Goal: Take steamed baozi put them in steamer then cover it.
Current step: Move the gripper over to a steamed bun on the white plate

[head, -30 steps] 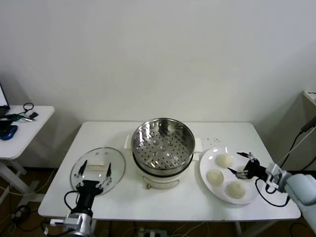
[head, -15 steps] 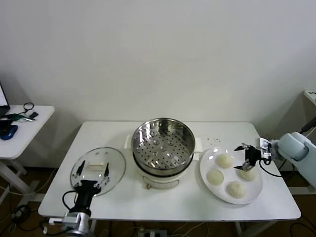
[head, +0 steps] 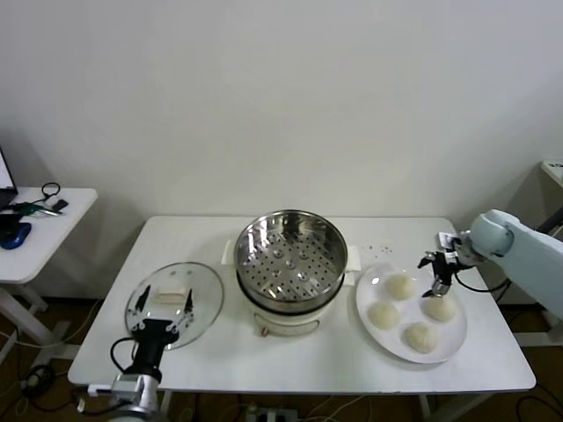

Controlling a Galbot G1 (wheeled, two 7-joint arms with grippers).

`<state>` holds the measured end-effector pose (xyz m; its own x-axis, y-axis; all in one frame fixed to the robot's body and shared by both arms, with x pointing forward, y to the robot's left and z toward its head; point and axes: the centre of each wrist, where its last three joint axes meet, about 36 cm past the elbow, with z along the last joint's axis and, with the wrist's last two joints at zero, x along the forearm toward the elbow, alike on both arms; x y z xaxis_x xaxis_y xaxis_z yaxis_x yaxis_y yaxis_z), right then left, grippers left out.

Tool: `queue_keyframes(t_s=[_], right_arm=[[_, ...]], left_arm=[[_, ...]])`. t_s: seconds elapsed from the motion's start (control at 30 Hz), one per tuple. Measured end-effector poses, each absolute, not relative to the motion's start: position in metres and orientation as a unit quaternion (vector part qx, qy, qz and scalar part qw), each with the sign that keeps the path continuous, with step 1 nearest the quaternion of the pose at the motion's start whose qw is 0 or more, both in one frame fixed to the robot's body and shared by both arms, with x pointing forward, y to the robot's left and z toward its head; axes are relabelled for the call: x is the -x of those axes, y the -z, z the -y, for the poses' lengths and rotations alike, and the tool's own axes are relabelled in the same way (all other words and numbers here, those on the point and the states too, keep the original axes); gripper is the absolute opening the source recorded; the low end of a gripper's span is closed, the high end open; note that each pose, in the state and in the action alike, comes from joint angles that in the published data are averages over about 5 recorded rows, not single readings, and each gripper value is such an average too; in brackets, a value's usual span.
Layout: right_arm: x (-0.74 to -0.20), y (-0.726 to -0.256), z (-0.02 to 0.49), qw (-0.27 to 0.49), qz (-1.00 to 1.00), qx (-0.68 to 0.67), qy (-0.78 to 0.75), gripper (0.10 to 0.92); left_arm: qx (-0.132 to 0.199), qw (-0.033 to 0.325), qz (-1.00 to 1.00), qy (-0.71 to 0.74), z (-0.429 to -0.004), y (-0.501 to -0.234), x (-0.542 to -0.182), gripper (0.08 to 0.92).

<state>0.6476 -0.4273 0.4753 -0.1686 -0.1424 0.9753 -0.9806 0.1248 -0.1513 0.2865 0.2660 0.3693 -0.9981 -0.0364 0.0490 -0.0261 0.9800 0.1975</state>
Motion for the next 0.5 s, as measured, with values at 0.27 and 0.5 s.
queue_keyframes(t_s=[0.27,0.5], right_arm=[[-0.664,-0.461,0.405,0.451,0.585,-0.477,-0.477,0.823],[-0.674,-0.451,0.392,0.454,0.574,-0.483,-0.480,0.823]], left_arm=[[-0.025,0.027,0.994,0.099,-0.272,-0.371,-0.292,0.823],[-0.026,0.028,0.994,0.099,-0.273,-0.370,-0.294,0.823]])
